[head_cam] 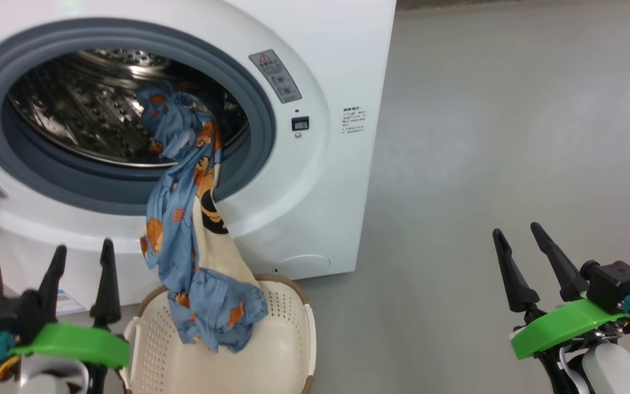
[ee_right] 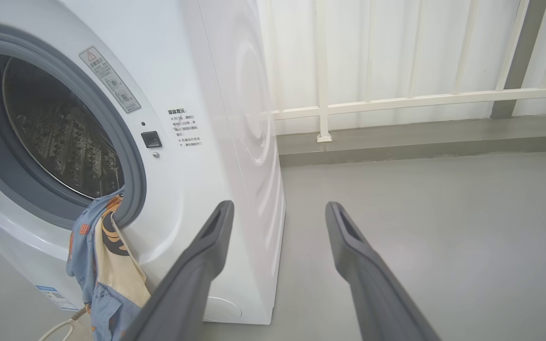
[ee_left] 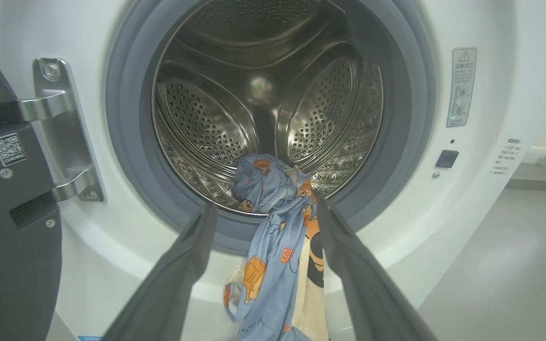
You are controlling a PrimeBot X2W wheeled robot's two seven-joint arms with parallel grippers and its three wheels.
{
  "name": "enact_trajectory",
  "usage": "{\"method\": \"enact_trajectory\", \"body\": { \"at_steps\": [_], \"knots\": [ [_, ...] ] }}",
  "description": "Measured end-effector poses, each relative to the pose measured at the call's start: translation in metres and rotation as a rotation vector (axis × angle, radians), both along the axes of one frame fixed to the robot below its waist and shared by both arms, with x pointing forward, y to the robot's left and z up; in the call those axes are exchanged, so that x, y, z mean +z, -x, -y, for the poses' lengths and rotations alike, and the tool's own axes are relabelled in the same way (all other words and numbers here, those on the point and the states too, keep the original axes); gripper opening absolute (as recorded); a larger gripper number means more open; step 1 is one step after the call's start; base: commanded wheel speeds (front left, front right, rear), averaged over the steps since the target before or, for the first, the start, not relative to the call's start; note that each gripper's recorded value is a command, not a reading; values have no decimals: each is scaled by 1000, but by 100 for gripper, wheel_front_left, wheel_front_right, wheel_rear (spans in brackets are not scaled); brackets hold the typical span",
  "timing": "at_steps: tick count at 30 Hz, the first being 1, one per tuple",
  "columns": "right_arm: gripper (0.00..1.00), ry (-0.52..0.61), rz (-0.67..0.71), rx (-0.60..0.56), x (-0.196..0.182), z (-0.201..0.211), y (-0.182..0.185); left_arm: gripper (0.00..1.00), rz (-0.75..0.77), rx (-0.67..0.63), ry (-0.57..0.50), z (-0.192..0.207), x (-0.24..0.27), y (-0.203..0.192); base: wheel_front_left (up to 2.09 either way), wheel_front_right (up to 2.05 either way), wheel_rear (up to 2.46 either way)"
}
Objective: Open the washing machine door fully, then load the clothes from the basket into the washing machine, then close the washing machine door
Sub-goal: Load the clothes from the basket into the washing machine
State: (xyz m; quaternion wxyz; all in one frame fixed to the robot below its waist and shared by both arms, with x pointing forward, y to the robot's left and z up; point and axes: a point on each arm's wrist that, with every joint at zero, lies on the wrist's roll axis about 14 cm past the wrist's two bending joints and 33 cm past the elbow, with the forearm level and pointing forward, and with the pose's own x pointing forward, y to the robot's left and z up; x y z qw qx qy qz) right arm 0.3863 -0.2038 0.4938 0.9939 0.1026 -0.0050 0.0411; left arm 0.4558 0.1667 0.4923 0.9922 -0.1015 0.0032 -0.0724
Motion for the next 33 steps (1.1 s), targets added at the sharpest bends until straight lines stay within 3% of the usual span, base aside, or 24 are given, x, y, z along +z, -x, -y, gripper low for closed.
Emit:
{"method": "enact_trajectory", "body": {
  "at_steps": [12,33],
  "knots": [
    [100,19,33,-4,12,7,18,100,10,28,37,-1,-1,50,0,0,0],
    [100,29,34,12,12,5,16,100,26,32,51,0,2,58,0,0,0]
  ]
}}
